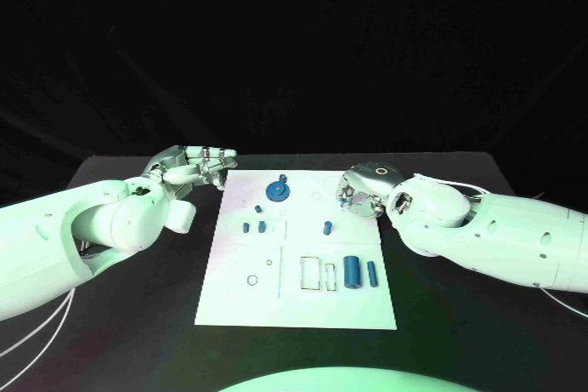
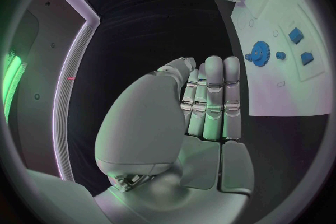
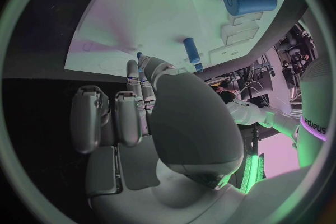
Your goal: Assemble the parts on the task board
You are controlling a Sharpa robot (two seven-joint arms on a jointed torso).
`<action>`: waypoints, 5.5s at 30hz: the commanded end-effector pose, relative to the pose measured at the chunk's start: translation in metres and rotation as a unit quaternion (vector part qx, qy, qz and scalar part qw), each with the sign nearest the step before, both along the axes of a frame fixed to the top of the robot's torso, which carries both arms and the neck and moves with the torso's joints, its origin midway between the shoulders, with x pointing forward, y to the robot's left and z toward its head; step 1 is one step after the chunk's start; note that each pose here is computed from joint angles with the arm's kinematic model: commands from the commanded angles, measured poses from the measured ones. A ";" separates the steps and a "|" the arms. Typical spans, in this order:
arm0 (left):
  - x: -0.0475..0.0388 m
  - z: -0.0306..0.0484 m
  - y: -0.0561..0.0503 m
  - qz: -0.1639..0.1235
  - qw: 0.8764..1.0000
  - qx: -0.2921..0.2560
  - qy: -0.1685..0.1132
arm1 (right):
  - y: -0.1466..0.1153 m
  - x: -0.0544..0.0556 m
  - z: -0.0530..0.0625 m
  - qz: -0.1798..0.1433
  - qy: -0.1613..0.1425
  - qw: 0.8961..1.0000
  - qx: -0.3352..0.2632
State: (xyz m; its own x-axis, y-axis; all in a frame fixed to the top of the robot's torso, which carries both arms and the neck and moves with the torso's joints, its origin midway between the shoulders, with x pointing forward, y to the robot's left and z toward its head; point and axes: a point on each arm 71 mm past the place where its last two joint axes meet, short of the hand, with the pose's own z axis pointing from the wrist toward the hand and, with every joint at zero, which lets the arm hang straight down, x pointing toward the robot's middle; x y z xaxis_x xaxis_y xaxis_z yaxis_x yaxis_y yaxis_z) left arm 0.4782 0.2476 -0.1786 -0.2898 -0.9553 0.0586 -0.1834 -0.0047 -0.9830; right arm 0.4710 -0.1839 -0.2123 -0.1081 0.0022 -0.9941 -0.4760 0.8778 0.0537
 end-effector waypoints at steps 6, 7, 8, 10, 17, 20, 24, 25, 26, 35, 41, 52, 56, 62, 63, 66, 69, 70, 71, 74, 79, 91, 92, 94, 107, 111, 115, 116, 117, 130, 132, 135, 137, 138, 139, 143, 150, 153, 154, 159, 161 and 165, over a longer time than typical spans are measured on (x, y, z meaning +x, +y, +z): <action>0.0001 0.0008 -0.002 -0.010 1.000 -0.002 -0.002 | 0.007 -0.017 0.018 0.018 -0.007 0.999 0.038; 0.0001 0.0008 -0.002 -0.009 1.000 -0.001 -0.002 | 0.011 -0.021 0.021 0.024 -0.007 0.999 0.043; 0.0002 0.0007 -0.002 -0.009 1.000 -0.001 -0.002 | 0.015 -0.025 0.024 0.031 -0.006 0.998 0.048; 0.0003 0.0006 -0.003 -0.010 1.000 -0.002 -0.002 | 0.025 -0.033 0.028 0.047 -0.006 0.997 0.058; 0.0004 0.0003 -0.008 -0.014 1.000 -0.003 -0.002 | 0.063 -0.053 0.035 0.100 0.001 0.991 0.084; 0.0005 0.0002 -0.010 -0.015 1.000 -0.004 -0.003 | 0.075 -0.058 0.033 0.116 0.006 0.989 0.090; 0.0005 0.0001 -0.014 -0.019 1.000 -0.005 -0.003 | 0.097 -0.066 0.023 0.141 0.020 0.985 0.098; 0.0004 0.0001 -0.015 -0.019 1.000 -0.006 -0.003 | 0.100 -0.068 0.021 0.145 0.023 0.984 0.099; 0.0004 0.0001 -0.017 -0.021 1.000 -0.006 -0.003 | 0.104 -0.069 0.018 0.148 0.026 0.984 0.100; -0.0001 0.0003 -0.025 -0.029 1.000 -0.009 -0.002 | 0.124 -0.077 -0.009 0.164 0.051 0.980 0.101; -0.0001 0.0003 -0.028 -0.032 0.999 -0.011 -0.002 | 0.129 -0.078 -0.021 0.164 0.059 0.980 0.094; -0.0001 0.0000 -0.030 -0.035 0.999 -0.011 0.000 | 0.132 -0.076 -0.030 0.160 0.066 0.982 0.077; -0.0001 -0.0001 -0.030 -0.036 0.999 -0.011 0.000 | 0.132 -0.075 -0.032 0.158 0.066 0.983 0.073; -0.0001 -0.0002 -0.030 -0.036 0.999 -0.011 0.001 | 0.133 -0.074 -0.033 0.157 0.067 0.983 0.069; -0.0001 -0.0002 -0.030 -0.036 0.999 -0.011 0.001 | 0.133 -0.074 -0.034 0.157 0.068 0.983 0.068; -0.0001 -0.0002 -0.030 -0.036 0.999 -0.011 0.001 | 0.133 -0.074 -0.034 0.157 0.069 0.983 0.067; -0.0001 -0.0003 -0.030 -0.036 0.999 -0.011 0.001 | 0.134 -0.074 -0.035 0.158 0.070 0.983 0.065; 0.0000 -0.0003 -0.030 -0.037 0.999 -0.011 0.002 | 0.134 -0.074 -0.035 0.158 0.070 0.983 0.065; 0.0000 -0.0003 -0.030 -0.037 0.999 -0.011 0.002 | 0.134 -0.074 -0.035 0.158 0.070 0.983 0.065; -0.0001 -0.0004 -0.030 -0.037 0.999 -0.011 0.002 | 0.134 -0.074 -0.036 0.157 0.072 0.983 0.063; -0.0001 -0.0004 -0.031 -0.038 0.999 -0.011 0.002 | 0.134 -0.073 -0.037 0.157 0.073 0.983 0.061; -0.0001 -0.0006 -0.031 -0.038 0.999 -0.011 0.003 | 0.137 -0.073 -0.040 0.157 0.080 0.983 0.052; -0.0001 -0.0006 -0.031 -0.038 0.999 -0.011 0.004 | 0.137 -0.073 -0.040 0.157 0.081 0.983 0.051; -0.0001 -0.0007 -0.031 -0.039 0.999 -0.011 0.004 | 0.138 -0.073 -0.041 0.158 0.082 0.983 0.050; -0.0001 -0.0011 -0.031 -0.040 0.999 -0.010 0.007 | 0.141 -0.075 -0.043 0.159 0.090 0.982 0.040; -0.0001 -0.0012 -0.031 -0.040 0.999 -0.010 0.007 | 0.143 -0.075 -0.045 0.160 0.095 0.982 0.038; 0.0000 -0.0013 -0.031 -0.040 0.999 -0.010 0.008 | 0.142 -0.075 -0.045 0.158 0.097 0.982 0.040; 0.0000 -0.0013 -0.031 -0.040 0.999 -0.010 0.008 | 0.142 -0.075 -0.045 0.157 0.096 0.982 0.041; 0.0000 -0.0013 -0.031 -0.040 0.999 -0.010 0.008 | 0.141 -0.074 -0.045 0.156 0.094 0.982 0.042; 0.0001 -0.0021 -0.028 -0.040 0.999 -0.008 0.012 | 0.125 -0.078 -0.033 0.138 0.062 0.986 0.073; 0.0000 -0.0022 -0.028 -0.040 0.999 -0.008 0.013 | 0.119 -0.080 -0.026 0.135 0.058 0.986 0.077; -0.0001 -0.0023 -0.027 -0.040 0.999 -0.007 0.013 | 0.104 -0.078 -0.014 0.125 0.051 0.988 0.079; -0.0003 -0.0025 -0.026 -0.039 0.999 -0.007 0.013 | 0.089 -0.073 -0.004 0.109 0.054 0.990 0.078; -0.0004 -0.0025 -0.026 -0.039 0.999 -0.007 0.013 | 0.082 -0.070 0.000 0.102 0.055 0.990 0.075; -0.0004 -0.0026 -0.025 -0.039 0.999 -0.007 0.013 | 0.074 -0.066 0.004 0.093 0.056 0.992 0.069; -0.0006 -0.0027 -0.024 -0.038 0.999 -0.007 0.012 | 0.039 -0.051 0.014 0.056 0.060 0.996 0.039; -0.0007 -0.0035 -0.023 -0.039 0.999 -0.007 0.012 | 0.014 -0.042 0.015 0.033 0.055 0.998 0.013; -0.0008 -0.0037 -0.024 -0.040 0.999 -0.007 0.012 | 0.013 -0.042 0.012 0.032 0.056 0.998 0.007; -0.0008 -0.0037 -0.024 -0.041 0.999 -0.007 0.012 | 0.014 -0.042 0.011 0.032 0.057 0.998 0.005; -0.0008 -0.0039 -0.024 -0.041 0.999 -0.007 0.012 | 0.016 -0.041 0.007 0.035 0.061 0.998 -0.002; -0.0008 -0.0039 -0.024 -0.041 0.999 -0.007 0.012 | 0.018 -0.041 0.005 0.037 0.062 0.997 -0.003; -0.0008 -0.0039 -0.023 -0.039 0.999 -0.007 0.012 | 0.024 -0.042 0.001 0.044 0.064 0.997 0.000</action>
